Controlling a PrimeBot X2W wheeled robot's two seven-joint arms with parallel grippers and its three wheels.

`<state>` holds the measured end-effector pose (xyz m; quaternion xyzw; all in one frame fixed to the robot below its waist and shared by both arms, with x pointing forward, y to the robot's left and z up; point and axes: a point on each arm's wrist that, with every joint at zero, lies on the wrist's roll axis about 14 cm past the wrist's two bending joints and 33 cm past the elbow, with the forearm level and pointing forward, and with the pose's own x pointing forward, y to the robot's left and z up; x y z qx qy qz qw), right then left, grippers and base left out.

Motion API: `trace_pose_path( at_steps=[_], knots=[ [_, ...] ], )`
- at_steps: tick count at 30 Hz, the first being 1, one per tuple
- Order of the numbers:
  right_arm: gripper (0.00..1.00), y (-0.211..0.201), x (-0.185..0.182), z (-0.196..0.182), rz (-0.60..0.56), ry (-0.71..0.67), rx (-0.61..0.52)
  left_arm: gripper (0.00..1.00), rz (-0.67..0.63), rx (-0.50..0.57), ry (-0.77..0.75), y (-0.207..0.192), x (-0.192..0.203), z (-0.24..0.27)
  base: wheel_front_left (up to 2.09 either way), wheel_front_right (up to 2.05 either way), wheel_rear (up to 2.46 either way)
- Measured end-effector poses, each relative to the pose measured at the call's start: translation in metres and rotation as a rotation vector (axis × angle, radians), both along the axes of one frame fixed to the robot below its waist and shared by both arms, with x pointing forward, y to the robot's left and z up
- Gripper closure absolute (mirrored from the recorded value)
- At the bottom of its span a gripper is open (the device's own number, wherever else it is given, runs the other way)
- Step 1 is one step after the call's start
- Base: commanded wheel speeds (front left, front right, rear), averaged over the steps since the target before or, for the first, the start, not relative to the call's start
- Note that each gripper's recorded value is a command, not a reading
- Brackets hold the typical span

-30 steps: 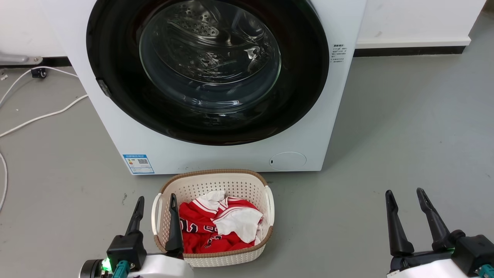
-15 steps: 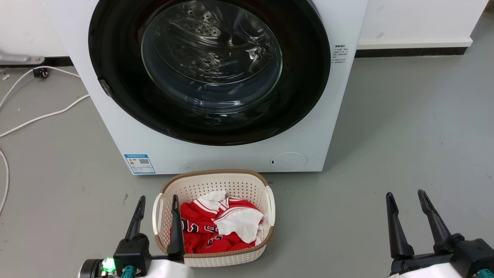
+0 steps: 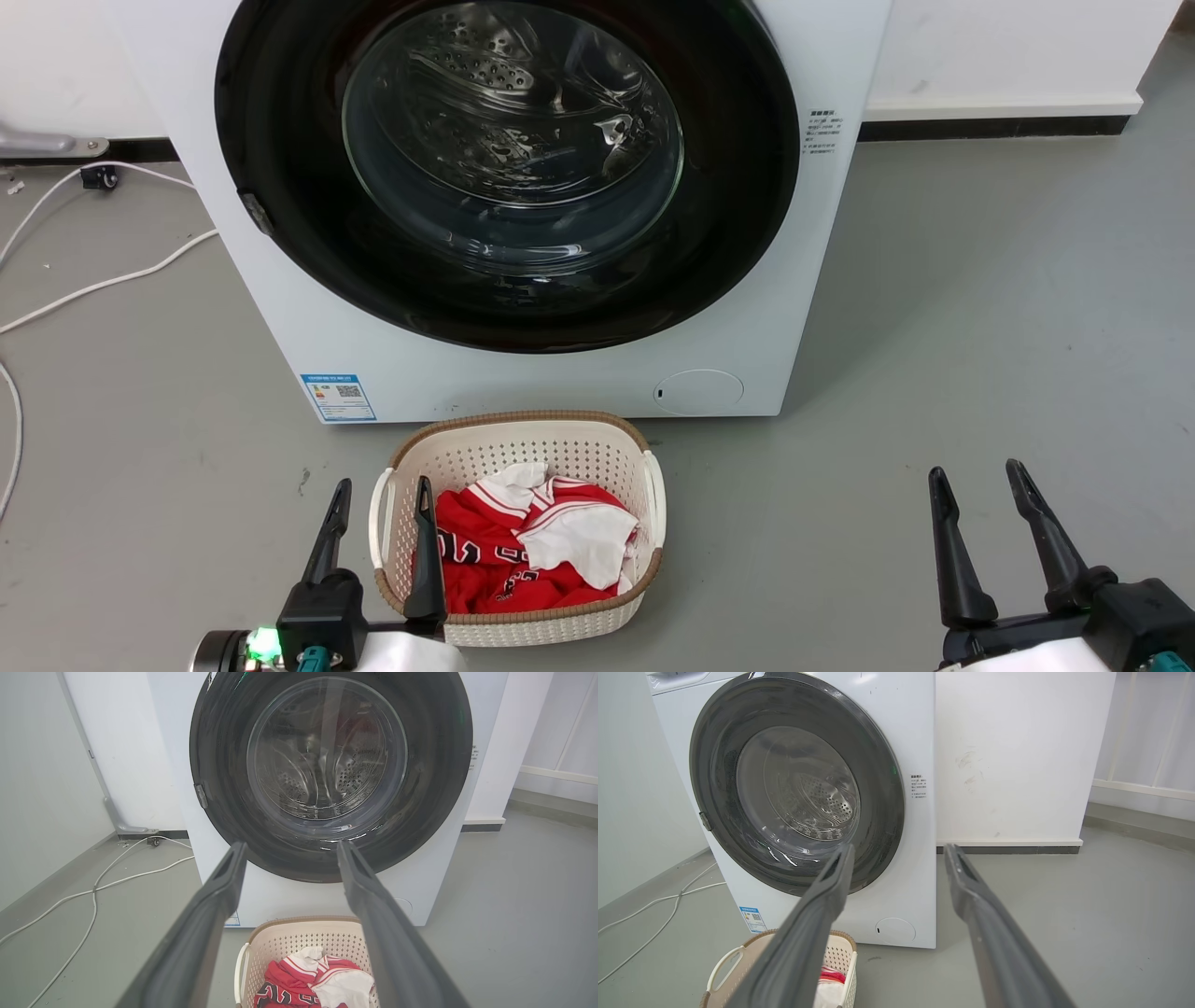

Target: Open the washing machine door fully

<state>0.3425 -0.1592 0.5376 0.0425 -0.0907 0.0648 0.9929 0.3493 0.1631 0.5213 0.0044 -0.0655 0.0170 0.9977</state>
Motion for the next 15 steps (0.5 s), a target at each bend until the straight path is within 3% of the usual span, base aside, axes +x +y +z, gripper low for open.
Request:
trace_pose_path(
  at_steps=[9,10,11,15],
  knots=[
    [0.00,0.0019,-0.0003,0.0004,0.006,-0.001,0.002,0.00,0.000,-0.001,0.000,0.0005,-0.0003,0.0001,0.00,0.00,0.00],
    [0.86,0.0018,-0.0004,0.0003,0.005,-0.001,0.003,0.00,0.000,-0.001,0.000,0.0003,-0.0003,0.0001,0.00,0.00,0.00],
    [1.00,0.0018,-0.0004,0.0002,0.005,0.000,0.004,0.00,0.000,-0.001,0.000,0.0004,-0.0003,0.0000,0.00,0.00,0.00],
    [1.00,-0.0027,0.0001,0.0000,-0.006,0.004,0.073,0.00,0.000,-0.003,0.003,0.0001,0.0002,-0.0009,0.00,0.00,0.00]
  ],
)
